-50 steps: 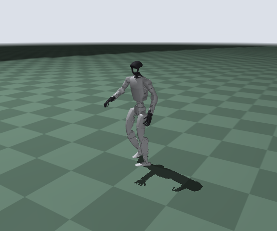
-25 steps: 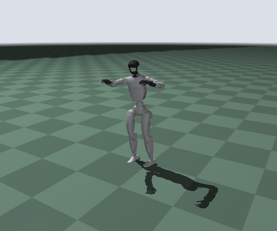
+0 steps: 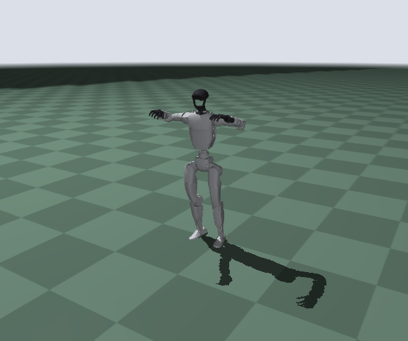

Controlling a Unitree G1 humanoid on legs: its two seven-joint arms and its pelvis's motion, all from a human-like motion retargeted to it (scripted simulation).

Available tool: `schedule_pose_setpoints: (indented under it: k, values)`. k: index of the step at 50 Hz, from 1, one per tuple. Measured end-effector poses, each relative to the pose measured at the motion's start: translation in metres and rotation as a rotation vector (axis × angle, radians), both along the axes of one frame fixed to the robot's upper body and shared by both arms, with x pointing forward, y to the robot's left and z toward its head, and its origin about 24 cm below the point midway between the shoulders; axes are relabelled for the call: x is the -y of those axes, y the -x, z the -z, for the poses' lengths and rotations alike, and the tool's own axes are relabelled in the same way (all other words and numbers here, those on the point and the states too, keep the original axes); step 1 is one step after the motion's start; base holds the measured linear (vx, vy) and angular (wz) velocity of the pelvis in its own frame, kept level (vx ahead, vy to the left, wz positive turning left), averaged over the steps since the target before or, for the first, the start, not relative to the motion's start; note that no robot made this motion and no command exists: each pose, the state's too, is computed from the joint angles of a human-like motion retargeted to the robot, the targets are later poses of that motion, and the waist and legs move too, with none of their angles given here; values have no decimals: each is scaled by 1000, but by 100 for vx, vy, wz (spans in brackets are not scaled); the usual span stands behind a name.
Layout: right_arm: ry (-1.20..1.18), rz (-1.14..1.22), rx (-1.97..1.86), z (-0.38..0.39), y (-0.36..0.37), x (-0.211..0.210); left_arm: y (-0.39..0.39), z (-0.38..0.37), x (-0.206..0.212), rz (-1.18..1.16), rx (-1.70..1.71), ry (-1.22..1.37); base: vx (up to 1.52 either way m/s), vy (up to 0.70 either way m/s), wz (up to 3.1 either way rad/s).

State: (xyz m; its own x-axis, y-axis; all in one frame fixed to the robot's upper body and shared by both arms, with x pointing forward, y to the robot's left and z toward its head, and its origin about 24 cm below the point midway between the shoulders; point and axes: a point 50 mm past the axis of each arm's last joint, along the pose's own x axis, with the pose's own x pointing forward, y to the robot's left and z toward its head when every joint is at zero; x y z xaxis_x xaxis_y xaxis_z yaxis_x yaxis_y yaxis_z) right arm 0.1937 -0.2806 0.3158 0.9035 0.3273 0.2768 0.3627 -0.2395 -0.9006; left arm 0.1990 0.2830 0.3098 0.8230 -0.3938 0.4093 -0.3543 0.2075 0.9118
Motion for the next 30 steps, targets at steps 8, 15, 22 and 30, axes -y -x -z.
schedule_pose_setpoints:
  k: [8,15,22,30]
  values:
    - [56,19,56,-9,5,1,3,-6,3,-3,30,-47,2,1,2]
    - [57,19,59,-10,6,1,2,-8,4,-2,28,-65,0,0,0]
    - [50,19,28,-6,6,1,1,-4,4,2,-6,-62,0,0,0]
    - [42,26,11,-5,5,3,-1,-3,8,29,-25,-52,0,0,0]
